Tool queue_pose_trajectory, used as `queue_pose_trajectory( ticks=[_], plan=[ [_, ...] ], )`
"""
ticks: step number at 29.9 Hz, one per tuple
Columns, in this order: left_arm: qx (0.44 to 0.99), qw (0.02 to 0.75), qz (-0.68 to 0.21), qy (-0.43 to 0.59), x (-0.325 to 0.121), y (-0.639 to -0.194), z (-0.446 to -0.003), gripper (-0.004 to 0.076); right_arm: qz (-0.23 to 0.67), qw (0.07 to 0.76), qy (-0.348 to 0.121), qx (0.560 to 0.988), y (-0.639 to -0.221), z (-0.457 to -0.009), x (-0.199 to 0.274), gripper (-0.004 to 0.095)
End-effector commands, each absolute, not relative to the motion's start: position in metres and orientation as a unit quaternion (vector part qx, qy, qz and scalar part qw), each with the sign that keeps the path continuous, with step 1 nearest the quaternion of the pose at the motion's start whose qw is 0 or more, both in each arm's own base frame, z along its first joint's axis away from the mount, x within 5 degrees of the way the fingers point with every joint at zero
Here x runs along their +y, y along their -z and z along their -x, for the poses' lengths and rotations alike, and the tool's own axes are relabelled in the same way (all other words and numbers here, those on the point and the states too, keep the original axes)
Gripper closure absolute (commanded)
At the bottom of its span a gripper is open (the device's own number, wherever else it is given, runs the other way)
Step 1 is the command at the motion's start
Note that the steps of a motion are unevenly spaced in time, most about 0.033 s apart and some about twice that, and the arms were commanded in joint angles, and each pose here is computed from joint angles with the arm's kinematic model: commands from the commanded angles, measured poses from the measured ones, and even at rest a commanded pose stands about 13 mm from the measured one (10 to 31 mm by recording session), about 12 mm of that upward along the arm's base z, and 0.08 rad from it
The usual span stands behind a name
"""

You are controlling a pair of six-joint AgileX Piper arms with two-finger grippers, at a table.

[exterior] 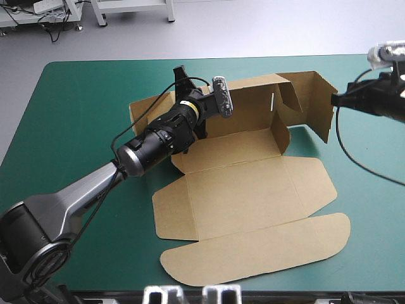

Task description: Fold the box

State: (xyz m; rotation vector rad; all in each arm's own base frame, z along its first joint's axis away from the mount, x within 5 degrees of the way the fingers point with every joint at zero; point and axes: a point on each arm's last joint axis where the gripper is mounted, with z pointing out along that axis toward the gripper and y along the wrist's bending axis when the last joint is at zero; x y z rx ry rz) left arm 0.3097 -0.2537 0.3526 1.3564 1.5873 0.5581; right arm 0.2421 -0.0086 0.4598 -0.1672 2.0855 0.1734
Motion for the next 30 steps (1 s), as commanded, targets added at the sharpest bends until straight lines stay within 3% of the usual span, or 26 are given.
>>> queue_pose_trajectory(
  ticks=[1,14,20,30],
  plan=[
    [0.62,0.523,-0.544,-0.215,-0.257,-0.381,-0.295,0.0734,0.08,0.526,-0.082,0.843,-0.478,-0.275,-0.01,0.0928],
    [0.61,0.516,-0.565,-0.208,-0.268,-0.352,-0.283,0.0734,0.113,0.471,-0.147,0.862,-0.452,-0.398,-0.018,0.0928],
    [0.609,0.518,-0.564,-0.206,-0.269,-0.352,-0.283,0.0734,0.108,0.425,-0.176,0.881,-0.422,-0.429,-0.021,0.0927],
    [0.61,0.522,-0.559,-0.206,-0.269,-0.353,-0.283,0.0734,0.118,0.335,-0.178,0.918,-0.377,-0.443,-0.024,0.0927]
  ],
)
